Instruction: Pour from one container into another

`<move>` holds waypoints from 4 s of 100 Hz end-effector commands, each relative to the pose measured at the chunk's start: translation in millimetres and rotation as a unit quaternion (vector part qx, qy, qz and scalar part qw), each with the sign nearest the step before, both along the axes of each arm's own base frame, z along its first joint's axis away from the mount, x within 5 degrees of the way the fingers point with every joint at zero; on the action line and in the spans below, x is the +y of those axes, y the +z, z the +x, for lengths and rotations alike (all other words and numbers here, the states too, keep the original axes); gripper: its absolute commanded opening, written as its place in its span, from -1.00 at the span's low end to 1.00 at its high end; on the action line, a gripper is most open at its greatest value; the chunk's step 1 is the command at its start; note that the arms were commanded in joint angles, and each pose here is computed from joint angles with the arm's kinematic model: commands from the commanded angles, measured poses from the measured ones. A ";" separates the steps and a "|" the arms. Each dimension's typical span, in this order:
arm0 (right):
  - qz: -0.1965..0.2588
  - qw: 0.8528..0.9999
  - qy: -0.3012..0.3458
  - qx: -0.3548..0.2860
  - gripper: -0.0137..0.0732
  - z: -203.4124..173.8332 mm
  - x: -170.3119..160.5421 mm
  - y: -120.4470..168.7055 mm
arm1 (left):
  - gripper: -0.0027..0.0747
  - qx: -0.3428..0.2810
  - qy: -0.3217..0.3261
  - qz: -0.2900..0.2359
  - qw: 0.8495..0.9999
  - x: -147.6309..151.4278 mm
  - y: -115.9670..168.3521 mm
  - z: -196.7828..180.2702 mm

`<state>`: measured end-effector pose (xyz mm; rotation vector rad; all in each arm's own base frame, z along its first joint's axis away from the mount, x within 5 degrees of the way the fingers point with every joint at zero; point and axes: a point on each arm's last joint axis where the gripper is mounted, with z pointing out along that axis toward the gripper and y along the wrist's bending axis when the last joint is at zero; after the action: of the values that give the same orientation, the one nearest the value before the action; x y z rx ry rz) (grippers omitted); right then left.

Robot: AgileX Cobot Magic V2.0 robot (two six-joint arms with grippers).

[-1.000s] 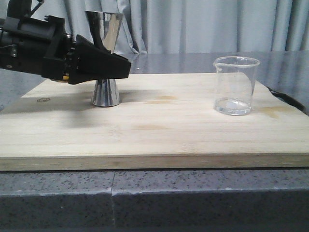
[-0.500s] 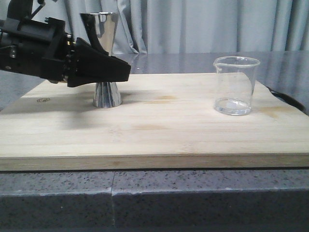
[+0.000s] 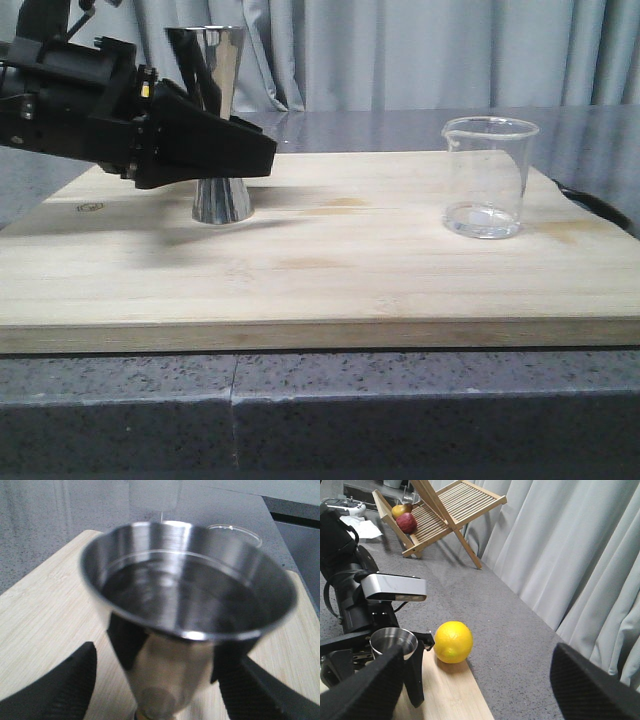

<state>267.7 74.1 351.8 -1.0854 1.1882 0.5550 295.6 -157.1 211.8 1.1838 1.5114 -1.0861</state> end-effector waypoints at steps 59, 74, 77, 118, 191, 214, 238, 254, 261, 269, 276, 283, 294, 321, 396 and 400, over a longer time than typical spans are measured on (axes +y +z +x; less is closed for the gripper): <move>0.027 0.999 -0.006 -0.039 0.56 -6.1 -1.9 23.4 | 0.41 0.000 -0.027 -0.009 1.000 29.2 38.5 -12.1; 0.025 0.999 -0.011 -0.038 0.56 -5.3 -2.3 23.2 | 0.41 -0.010 -0.020 0.012 1.000 42.2 52.5 -17.2; 0.025 0.999 -0.011 -0.038 0.56 -5.3 -2.3 23.2 | 0.41 -0.013 -0.019 0.020 1.000 45.3 56.1 -18.6; 0.087 0.989 -0.116 0.017 0.56 10.8 -13.9 27.2 | 0.33 -0.056 0.142 -0.019 0.988 114.9 122.3 -36.6; 0.062 0.850 -0.521 -0.053 0.56 24.6 -82.2 121.6 | 0.21 -0.259 0.671 -0.082 0.690 237.7 300.8 -31.0; 0.071 0.814 -0.569 -0.095 0.56 -15.0 -91.5 150.3 | 0.21 -0.276 0.612 -0.115 0.732 190.2 317.4 -43.3; 0.105 0.804 -0.563 -0.161 0.56 -86.5 -89.0 178.5 | 0.21 -0.288 0.563 -0.132 0.764 138.6 324.6 -81.0; 0.112 0.804 -0.554 -0.183 0.56 -133.8 -85.6 166.9 | 0.21 -0.301 0.549 -0.144 0.766 128.2 321.3 -128.0; 0.113 0.811 -0.542 -0.190 0.56 -152.7 -82.3 155.6 | 0.21 -0.302 0.547 -0.150 0.766 129.0 315.2 -146.3; 0.112 0.819 -0.529 -0.195 0.56 -170.5 -78.8 139.7 | 0.21 -0.303 0.556 -0.153 0.759 134.1 303.2 -170.1; 0.111 0.824 -0.520 -0.196 0.56 -184.4 -76.5 123.3 | 0.21 -0.301 0.567 -0.154 0.751 139.3 289.9 -188.1; 0.113 0.828 -0.514 -0.194 0.56 -195.8 -74.9 106.8 | 0.21 -0.300 0.574 -0.155 0.746 143.2 274.1 -205.1; 0.118 0.830 -0.512 -0.185 0.56 -208.5 -74.3 82.0 | 0.21 -0.290 0.573 -0.165 0.748 146.6 246.0 -228.8; 0.118 0.830 -0.517 -0.175 0.56 -230.9 -74.3 24.8 | 0.21 -0.266 0.577 -0.180 0.751 153.2 155.5 -268.5; 0.101 0.846 -0.511 -0.115 0.29 -228.0 -72.2 -73.6 | -0.11 -0.203 0.590 -0.128 0.771 152.1 55.5 -255.1; 0.101 0.847 -0.509 -0.116 0.14 -228.1 -71.7 -73.4 | -0.26 -0.203 0.590 -0.128 0.771 152.1 55.5 -255.1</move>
<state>41.3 -1.4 269.6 -0.1903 1.2978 -0.3026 45.8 -2.2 257.4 0.0721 1.3544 -0.0600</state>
